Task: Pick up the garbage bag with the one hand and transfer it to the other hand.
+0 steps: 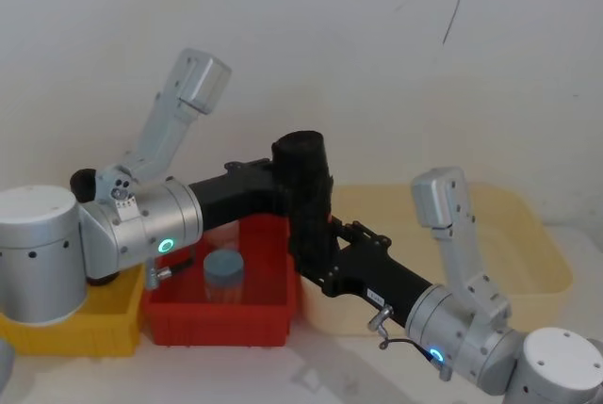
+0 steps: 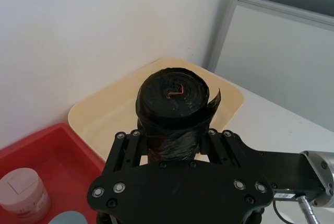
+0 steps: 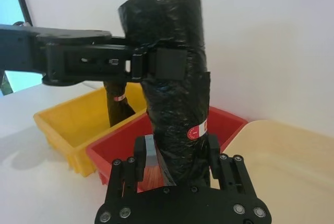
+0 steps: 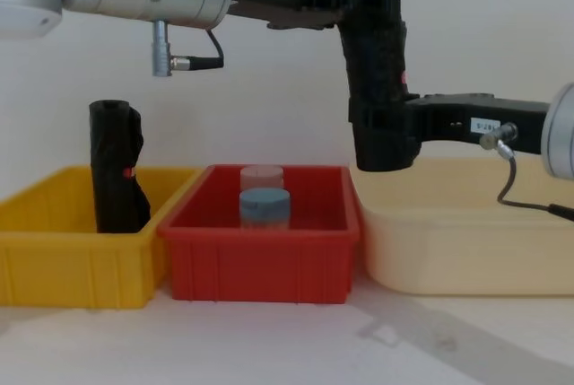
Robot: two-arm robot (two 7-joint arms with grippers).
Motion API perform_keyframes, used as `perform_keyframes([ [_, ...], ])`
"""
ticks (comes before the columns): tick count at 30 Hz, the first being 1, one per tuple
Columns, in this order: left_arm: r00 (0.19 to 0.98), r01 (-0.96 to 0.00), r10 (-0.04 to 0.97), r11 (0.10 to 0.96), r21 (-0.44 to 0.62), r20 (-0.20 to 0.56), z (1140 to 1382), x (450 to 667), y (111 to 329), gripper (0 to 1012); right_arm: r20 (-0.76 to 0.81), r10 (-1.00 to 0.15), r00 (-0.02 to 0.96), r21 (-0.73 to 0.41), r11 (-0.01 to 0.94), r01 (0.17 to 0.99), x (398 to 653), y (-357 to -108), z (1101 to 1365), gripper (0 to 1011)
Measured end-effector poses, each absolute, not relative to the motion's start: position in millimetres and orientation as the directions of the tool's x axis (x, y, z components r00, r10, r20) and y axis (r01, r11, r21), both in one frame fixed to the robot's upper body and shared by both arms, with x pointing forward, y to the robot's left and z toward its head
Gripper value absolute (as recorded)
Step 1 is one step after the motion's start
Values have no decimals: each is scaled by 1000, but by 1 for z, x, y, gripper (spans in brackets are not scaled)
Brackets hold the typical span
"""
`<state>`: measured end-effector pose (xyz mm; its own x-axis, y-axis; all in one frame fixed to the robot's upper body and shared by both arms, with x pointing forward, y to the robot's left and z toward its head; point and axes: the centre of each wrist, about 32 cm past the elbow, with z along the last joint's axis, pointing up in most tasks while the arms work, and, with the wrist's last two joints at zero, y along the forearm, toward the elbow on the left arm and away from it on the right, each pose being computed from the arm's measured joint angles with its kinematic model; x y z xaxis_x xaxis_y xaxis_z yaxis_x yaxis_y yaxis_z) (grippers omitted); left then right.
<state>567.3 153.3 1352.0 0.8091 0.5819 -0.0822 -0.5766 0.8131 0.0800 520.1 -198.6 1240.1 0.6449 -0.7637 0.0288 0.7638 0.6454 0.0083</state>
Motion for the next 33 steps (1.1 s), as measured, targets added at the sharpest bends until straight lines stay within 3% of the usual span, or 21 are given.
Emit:
perform_keyframes([
  [14, 825, -554, 559, 829, 84, -79, 1360, 570, 148, 496, 33, -753, 657, 0, 658, 753, 519, -199, 1241, 691],
  [27, 832, -544, 550, 835, 85, -77, 1362, 571, 146, 496, 34, -750, 661, -3, 661, 750, 518, -199, 1240, 1001],
  [33, 833, -542, 548, 836, 86, -77, 1363, 571, 146, 496, 34, -749, 662, -4, 662, 749, 518, -199, 1241, 1000],
])
